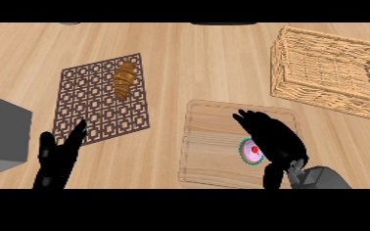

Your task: Pick the cupcake from the cutting board and place it in the basket

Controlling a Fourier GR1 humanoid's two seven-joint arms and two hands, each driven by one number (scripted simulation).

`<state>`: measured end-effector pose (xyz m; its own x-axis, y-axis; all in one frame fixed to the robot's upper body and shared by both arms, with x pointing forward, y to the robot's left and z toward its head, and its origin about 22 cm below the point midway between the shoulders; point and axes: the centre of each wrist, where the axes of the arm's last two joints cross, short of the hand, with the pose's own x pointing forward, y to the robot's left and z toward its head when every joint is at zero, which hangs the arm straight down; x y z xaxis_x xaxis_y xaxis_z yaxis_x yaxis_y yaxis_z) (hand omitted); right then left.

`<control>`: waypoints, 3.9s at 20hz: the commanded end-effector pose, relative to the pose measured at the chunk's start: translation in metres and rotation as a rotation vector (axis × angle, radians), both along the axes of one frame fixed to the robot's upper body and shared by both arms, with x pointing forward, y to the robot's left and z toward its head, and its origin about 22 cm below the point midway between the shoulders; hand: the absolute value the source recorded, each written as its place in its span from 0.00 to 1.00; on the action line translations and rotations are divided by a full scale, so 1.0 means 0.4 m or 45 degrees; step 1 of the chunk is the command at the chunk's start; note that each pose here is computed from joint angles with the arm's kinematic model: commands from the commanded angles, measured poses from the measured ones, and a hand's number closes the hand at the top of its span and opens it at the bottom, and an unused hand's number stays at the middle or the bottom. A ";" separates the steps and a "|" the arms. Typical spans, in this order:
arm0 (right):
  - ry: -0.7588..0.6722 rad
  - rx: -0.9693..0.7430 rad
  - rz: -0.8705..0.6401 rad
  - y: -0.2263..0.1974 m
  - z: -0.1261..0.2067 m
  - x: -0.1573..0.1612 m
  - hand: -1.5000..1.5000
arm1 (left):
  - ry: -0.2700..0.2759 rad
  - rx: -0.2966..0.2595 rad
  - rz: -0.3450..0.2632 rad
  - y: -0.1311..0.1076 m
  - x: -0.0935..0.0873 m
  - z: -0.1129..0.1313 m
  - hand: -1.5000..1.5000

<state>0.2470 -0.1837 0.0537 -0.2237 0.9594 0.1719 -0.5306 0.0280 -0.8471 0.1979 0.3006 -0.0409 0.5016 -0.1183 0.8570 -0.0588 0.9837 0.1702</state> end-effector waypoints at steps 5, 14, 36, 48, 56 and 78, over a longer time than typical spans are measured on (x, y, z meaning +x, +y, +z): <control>-0.011 0.030 -0.007 0.016 -0.014 0.021 0.00 | 0.060 -0.019 -0.017 -0.048 0.026 -0.032 0.50; 0.003 -0.006 0.029 0.042 -0.082 -0.036 1.00 | 0.045 -0.037 0.011 -0.035 -0.002 -0.010 0.50; -0.332 -0.112 -0.520 0.216 -0.061 0.075 1.00 | 0.039 -0.020 -0.013 -0.015 0.005 -0.041 0.50; -0.946 0.959 -0.889 0.176 0.289 0.036 1.00 | 0.035 -0.041 0.013 0.006 0.023 -0.021 0.50; -1.108 0.896 -1.119 0.079 0.512 0.061 1.00 | 0.048 -0.013 -0.005 -0.024 0.009 -0.016 0.50; -1.090 0.723 -1.278 -0.281 0.493 0.308 1.00 | 0.024 -0.027 -0.020 0.001 -0.017 -0.025 0.50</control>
<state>0.3537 -0.2764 0.2751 0.2519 0.6207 0.7425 0.5745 0.5215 -0.6309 0.2010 0.3009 -0.0437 0.4780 -0.1243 0.8695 -0.0494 0.9846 0.1679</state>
